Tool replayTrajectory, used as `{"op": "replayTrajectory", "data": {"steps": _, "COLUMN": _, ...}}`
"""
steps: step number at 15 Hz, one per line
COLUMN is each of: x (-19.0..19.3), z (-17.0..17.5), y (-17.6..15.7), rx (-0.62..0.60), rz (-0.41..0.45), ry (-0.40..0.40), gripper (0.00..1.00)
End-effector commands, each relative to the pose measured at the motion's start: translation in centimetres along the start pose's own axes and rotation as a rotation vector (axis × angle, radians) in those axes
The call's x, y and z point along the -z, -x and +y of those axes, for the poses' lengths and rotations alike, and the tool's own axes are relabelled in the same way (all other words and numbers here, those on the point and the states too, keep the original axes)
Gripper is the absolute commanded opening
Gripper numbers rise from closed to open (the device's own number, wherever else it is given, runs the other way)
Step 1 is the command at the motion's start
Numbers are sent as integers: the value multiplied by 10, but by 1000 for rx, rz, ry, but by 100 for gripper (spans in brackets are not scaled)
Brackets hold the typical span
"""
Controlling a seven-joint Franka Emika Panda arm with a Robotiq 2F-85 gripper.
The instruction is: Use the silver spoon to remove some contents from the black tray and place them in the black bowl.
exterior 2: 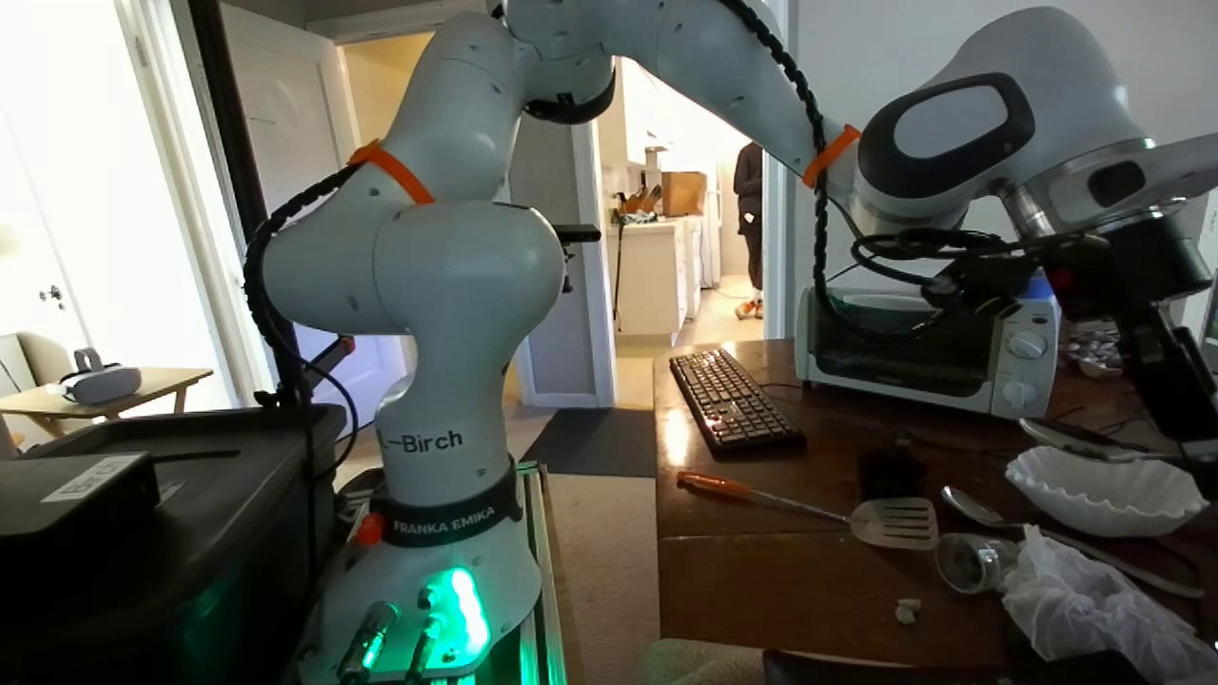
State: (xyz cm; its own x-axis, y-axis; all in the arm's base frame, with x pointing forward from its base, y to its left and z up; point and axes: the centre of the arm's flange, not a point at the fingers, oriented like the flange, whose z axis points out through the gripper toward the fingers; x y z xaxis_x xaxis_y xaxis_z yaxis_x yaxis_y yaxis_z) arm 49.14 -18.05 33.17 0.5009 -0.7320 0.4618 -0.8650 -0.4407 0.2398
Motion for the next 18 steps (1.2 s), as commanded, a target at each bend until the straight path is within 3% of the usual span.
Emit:
{"op": "replayTrajectory", "data": {"steps": 1, "x": 21, "z": -44, "y": 9, "rx": 28, "rz": 43, "ry": -33, "gripper": 2}}
{"op": "replayTrajectory", "data": {"steps": 9, "x": 67, "z": -106, "y": 64, "rx": 147, "rz": 123, "ry": -69, "gripper": 2}}
{"op": "replayTrajectory", "data": {"steps": 18, "x": 86, "z": -129, "y": 129, "rx": 167, "rz": 197, "ry": -120, "gripper": 2}}
